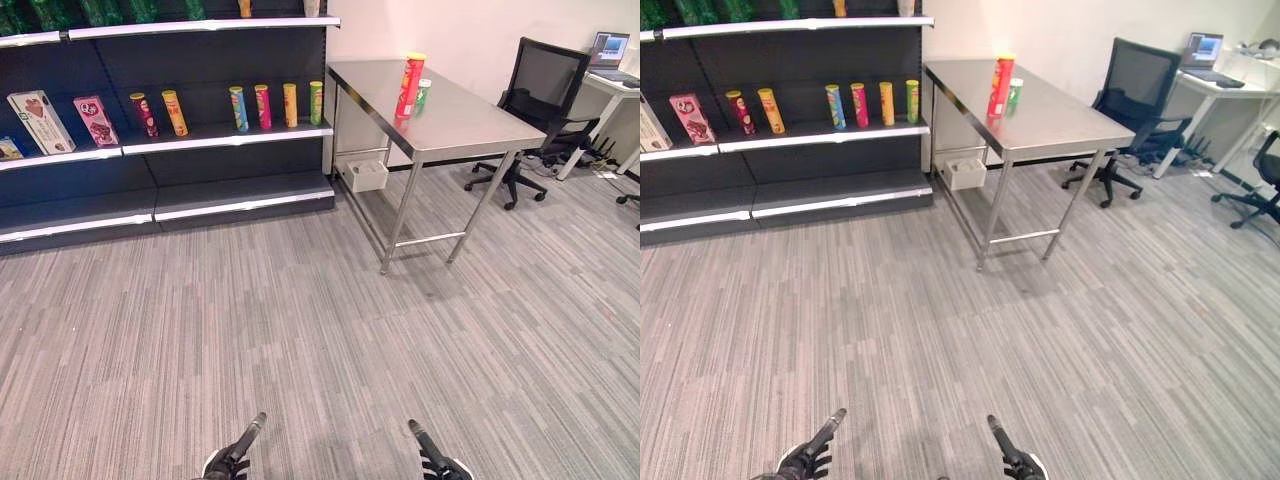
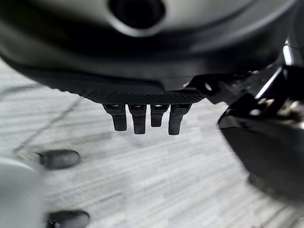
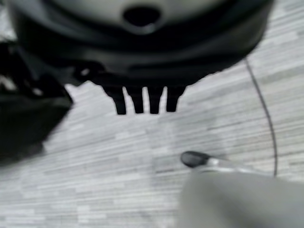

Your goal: Put the goods on the table back onto the shelves and tidy them up.

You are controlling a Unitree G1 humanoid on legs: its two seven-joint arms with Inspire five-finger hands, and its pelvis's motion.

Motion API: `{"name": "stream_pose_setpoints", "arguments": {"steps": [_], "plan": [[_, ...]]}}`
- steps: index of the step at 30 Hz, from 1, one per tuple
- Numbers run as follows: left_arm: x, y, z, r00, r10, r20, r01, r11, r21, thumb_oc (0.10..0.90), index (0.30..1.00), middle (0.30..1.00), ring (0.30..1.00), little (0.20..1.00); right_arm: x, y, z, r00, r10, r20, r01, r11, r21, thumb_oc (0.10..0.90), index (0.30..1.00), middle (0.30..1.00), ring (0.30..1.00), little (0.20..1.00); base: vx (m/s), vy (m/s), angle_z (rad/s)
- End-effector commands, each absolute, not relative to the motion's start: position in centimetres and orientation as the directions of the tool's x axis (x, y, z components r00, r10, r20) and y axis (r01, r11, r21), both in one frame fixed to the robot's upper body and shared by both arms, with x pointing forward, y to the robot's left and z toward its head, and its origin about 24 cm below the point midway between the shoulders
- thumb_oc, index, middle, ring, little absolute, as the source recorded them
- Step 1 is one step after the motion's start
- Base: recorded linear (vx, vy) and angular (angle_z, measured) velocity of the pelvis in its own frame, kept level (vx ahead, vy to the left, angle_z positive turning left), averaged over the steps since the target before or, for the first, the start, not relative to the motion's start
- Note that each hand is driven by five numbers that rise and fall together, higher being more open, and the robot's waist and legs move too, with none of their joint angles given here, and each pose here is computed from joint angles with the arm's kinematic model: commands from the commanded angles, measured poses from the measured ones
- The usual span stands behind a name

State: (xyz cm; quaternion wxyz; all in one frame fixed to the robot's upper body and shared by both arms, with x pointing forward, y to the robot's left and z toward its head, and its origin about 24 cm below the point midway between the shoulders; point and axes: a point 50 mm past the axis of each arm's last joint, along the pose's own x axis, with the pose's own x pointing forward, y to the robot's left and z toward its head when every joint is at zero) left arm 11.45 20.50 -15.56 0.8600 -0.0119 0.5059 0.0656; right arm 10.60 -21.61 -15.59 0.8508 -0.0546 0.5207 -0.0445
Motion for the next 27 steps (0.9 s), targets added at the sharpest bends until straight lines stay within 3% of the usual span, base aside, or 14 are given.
{"name": "stream_pose_setpoints", "arguments": {"steps": [1, 18, 27], "plan": [[14.1, 20.1, -14.6, 0.577, 0.08, -0.813, -0.092, 0.995, 0.033, 0.8, 0.9, 0.9, 0.9, 0.9, 12.7, -22.2, -14.7, 0.528, -0.151, -0.835, 0.02, 0.986, -0.165, 0.8, 0.9, 0.9, 0.9, 0.9, 0.0, 0.0, 0.0], [13.1, 20.2, -15.2, 0.531, 0.103, -0.841, -0.093, 0.994, 0.063, 0.8, 0.9, 0.9, 0.9, 0.9, 12.7, -22.8, -14.6, 0.53, -0.179, -0.829, 0.045, 0.982, -0.183, 0.8, 0.9, 0.9, 0.9, 0.9, 0.0, -0.009, -0.01], [14.6, 20.4, -14.3, 0.586, 0.106, -0.803, -0.149, 0.989, 0.022, 0.8, 0.9, 0.9, 0.9, 0.9, 13.7, -23.3, -14.0, 0.568, -0.189, -0.801, 0.094, 0.982, -0.165, 0.8, 0.9, 0.9, 0.9, 0.9, -0.01, -0.107, 0.08]]}}
